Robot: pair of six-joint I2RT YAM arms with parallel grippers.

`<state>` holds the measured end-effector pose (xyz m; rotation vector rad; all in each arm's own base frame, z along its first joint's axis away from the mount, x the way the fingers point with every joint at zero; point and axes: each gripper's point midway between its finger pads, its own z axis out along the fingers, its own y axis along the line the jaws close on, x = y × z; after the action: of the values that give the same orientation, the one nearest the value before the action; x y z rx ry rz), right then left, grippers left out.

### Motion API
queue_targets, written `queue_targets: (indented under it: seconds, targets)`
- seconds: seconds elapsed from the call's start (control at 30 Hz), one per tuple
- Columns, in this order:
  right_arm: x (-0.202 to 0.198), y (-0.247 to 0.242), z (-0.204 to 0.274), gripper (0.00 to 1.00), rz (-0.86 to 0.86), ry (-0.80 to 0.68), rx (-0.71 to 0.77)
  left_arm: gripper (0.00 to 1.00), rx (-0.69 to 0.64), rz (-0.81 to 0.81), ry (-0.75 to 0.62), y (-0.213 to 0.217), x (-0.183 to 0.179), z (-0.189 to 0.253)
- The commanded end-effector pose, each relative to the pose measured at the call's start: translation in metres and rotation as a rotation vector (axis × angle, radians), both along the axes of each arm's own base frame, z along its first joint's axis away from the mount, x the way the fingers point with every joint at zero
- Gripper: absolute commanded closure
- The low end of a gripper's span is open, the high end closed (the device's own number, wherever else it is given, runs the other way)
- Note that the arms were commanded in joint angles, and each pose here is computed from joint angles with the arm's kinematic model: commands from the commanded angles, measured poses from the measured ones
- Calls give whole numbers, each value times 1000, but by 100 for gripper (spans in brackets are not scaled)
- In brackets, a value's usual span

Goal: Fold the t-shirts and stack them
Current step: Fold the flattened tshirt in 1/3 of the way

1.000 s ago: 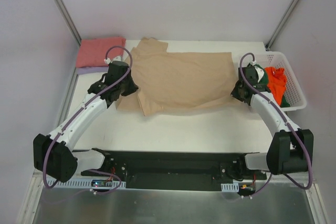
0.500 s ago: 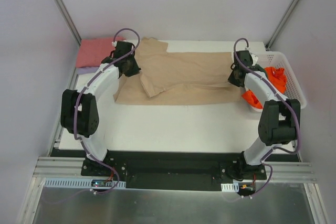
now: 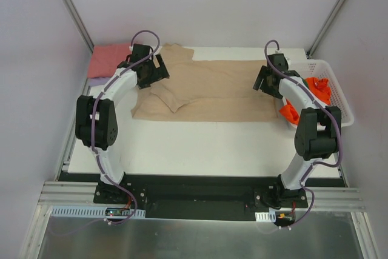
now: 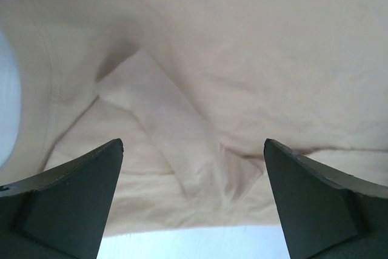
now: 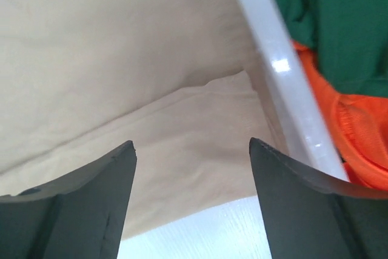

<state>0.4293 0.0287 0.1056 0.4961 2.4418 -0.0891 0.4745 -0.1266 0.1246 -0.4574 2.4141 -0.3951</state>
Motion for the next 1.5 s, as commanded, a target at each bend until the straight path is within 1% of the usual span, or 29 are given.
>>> queue_targets:
  seconds: [0.0, 0.07, 0.1, 0.13, 0.27, 0.33, 0.4, 0.47, 0.57, 0.6, 0.63, 0.7, 0.73, 0.77, 0.83, 0.93, 1.03, 1.13, 1.23, 1.3, 1.4, 1.47]
  targets:
    - [-15, 43, 15, 17, 178, -21, 75, 1, -86, -33, 28, -9, -47, 14]
    - [-22, 62, 5, 1, 236, 3, 99, 1, -118, -38, 62, -11, -63, 0]
    - [-24, 70, -1, 3, 257, 14, 110, 1, -135, -43, 90, -13, -72, -13]
    - [-26, 77, -13, 4, 270, 44, 120, 1, -150, -45, 106, -15, -76, -20]
    - [-27, 90, -47, 4, 271, 120, 171, 1, -218, -54, 191, -28, -80, -56]
    - [-28, 93, -61, 4, 267, 157, 179, 1, -231, -55, 238, -31, -83, -73]
    - [-35, 100, -68, 4, 294, 199, 217, 1, -235, -47, 279, -31, -92, -87]
    - [-44, 98, -74, 3, 298, 208, 221, 1, -245, -34, 302, -30, -103, -94]
    - [-72, 90, -89, 3, 282, 253, 208, 1, -230, 3, 328, -21, -128, -105]
    - [-80, 88, -90, 4, 284, 260, 208, 1, -217, 15, 334, -16, -139, -107]
    - [-92, 86, -87, 3, 284, 257, 215, 1, -200, 27, 341, -10, -157, -110]
    - [-112, 82, -86, 3, 274, 268, 224, 1, -200, 39, 350, -4, -180, -111]
    - [-129, 77, -90, 3, 260, 290, 220, 1, -201, 48, 356, -2, -194, -112]
    - [-136, 75, -87, 3, 250, 287, 216, 1, -203, 60, 359, 1, -205, -113]
    - [-170, 72, -94, 4, 237, 316, 225, 1, -213, 81, 348, 7, -230, -112]
    - [-204, 76, -95, 4, 276, 313, 248, 1, -223, 99, 325, 14, -264, -111]
    - [-224, 82, -88, 4, 330, 293, 258, 1, -241, 100, 279, 18, -287, -100]
    - [-226, 91, -69, 4, 405, 227, 280, 1, -290, 73, 209, 12, -294, -81]
    - [-215, 101, -43, 4, 482, 104, 288, 1, -339, 32, 119, 2, -287, -53]
    - [-209, 107, -34, 4, 515, 57, 302, 1, -346, 11, 90, -3, -283, -41]
    - [-207, 113, -33, 4, 538, 43, 327, 1, -327, -28, 87, -16, -276, -30]
    - [-207, 114, -37, 4, 538, 54, 329, 1, -296, -44, 98, -24, -270, -31]
